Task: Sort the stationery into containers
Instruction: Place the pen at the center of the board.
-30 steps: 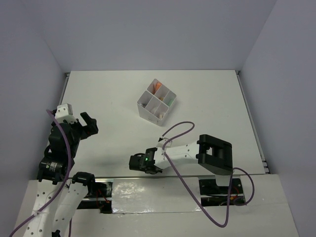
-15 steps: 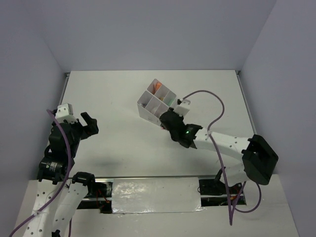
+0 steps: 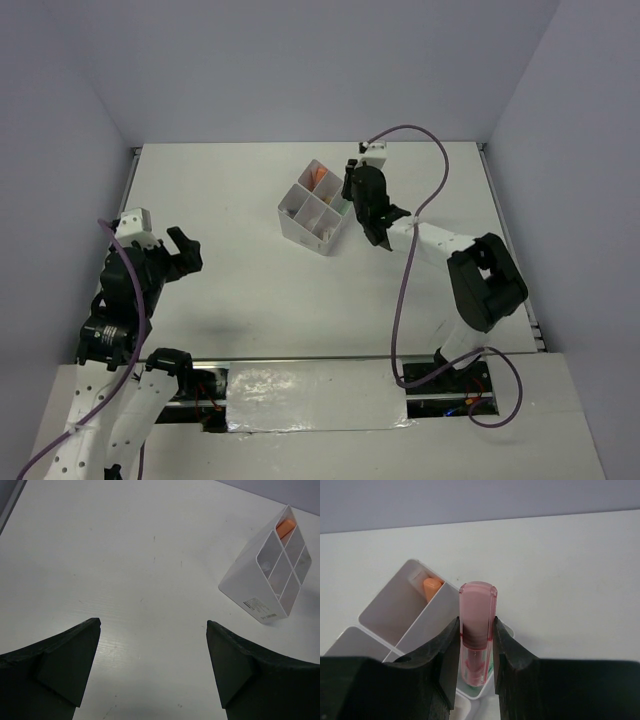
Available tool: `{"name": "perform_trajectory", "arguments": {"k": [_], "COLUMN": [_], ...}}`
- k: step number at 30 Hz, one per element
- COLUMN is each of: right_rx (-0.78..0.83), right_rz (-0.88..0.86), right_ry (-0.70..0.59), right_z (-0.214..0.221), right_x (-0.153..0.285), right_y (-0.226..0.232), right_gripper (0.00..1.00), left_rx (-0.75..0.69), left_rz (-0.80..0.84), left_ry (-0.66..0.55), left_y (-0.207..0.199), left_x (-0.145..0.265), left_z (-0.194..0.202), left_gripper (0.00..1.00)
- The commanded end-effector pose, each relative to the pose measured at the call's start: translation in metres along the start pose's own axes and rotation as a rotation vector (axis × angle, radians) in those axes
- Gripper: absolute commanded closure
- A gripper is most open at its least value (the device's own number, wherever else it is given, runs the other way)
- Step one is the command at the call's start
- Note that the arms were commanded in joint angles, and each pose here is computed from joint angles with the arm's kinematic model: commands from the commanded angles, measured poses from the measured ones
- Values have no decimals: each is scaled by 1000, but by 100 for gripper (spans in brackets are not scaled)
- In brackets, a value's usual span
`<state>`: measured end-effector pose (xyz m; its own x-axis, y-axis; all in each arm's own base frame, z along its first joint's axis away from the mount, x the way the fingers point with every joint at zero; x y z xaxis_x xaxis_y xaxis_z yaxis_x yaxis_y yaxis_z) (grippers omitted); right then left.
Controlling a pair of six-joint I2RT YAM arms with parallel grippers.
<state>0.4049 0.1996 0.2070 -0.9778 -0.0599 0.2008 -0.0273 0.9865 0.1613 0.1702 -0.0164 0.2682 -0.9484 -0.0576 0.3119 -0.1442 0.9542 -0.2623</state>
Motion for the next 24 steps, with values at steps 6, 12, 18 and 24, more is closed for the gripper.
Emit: {"name": "perform_trajectory", "arguments": {"k": [6,12,18,24], "right_rx": [-45,-79,-84,-99], "right_rz": [-85,-60,-39,1], "right_ry": [-16,0,15,38], "right_z": [6,20,30,34], "right_x": [-31,-29,-31,-29], "right_y": [19,14,11,5], "right_gripper": [95,89,84,82], "left_rx": [-12,-14,-16,-16], "left_rz": [46,53,59,59], "left_ry": [-23,-27,-25,-29], "left_y": [-7,-8,-8,-8], "left_x": [-3,-3,-2,-2], "left_z": [-7,-7,-6,-7], "left_gripper": [1,1,1,1]}}
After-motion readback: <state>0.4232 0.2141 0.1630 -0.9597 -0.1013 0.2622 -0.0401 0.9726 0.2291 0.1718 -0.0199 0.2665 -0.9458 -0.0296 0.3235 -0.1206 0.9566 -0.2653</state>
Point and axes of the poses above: each gripper's point midway between its finger pads, its own x axis back along the fingers, its own y axis along the line the jaws close on, z = x × y, the point moved 6 cm from there along x, back along the fingers
